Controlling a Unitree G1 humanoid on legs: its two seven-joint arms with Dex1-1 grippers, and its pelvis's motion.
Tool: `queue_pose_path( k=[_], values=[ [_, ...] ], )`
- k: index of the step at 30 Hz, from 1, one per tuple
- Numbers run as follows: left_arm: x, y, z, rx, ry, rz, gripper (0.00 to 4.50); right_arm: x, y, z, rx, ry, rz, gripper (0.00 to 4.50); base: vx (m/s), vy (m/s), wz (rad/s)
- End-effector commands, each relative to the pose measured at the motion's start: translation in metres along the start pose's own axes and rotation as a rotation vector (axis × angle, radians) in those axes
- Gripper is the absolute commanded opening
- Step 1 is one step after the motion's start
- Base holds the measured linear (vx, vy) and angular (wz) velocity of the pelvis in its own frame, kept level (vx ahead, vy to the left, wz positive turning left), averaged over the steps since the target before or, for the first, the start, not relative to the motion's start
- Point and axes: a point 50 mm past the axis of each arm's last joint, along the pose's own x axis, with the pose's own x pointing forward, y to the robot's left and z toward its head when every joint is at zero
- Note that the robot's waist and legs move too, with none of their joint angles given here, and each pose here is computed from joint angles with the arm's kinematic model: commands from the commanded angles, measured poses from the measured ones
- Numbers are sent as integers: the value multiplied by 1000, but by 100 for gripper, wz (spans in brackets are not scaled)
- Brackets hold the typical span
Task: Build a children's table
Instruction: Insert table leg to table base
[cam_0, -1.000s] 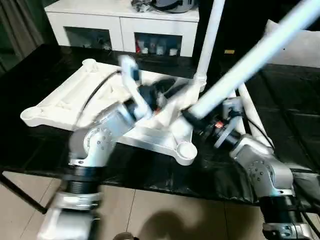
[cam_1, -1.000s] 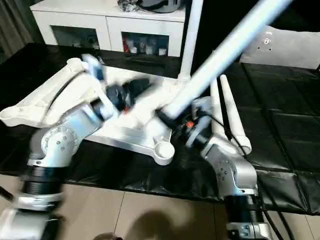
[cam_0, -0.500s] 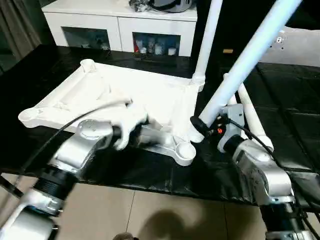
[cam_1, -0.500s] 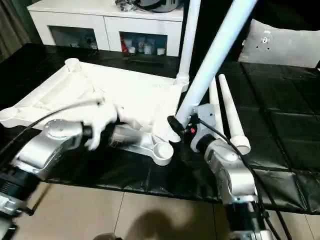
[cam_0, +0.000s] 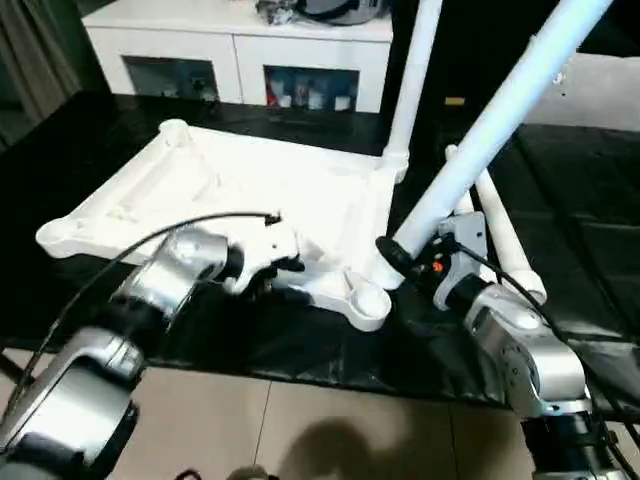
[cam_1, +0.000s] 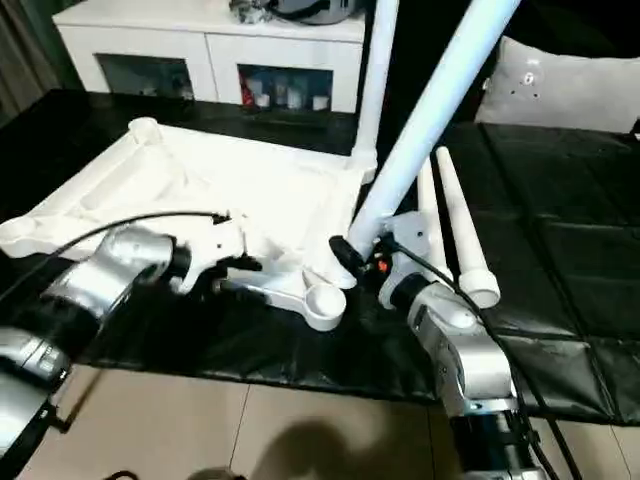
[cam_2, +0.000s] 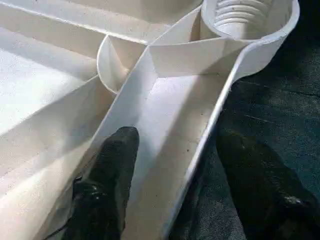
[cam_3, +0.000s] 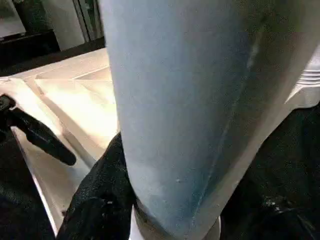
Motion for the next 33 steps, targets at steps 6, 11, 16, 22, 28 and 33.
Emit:
queue_pose_path(
  k=[6,11,16,22,28,33],
  values=[
    [-1,6,1,23,26,-44,208,-8,-7,6,-42,-13,-20,187,0,0,0],
    [1,9,-3,33,67,-42,154,-11,-9,5,-52,-9,-27,187,0,0,0],
    [2,10,-7,31,113,-41,119,-11,-7,4,-57,-3,-25,187,0,0,0],
    [3,11,-11,22,154,-45,70,-11,-6,3,-65,5,-18,187,0,0,0],
    [6,14,-5,-142,77,-22,39,-11,-7,5,-77,8,-14,187,0,0,0],
    [22,9,-6,-370,20,31,27,-9,-9,9,-93,1,-11,187,0,0,0]
  ],
)
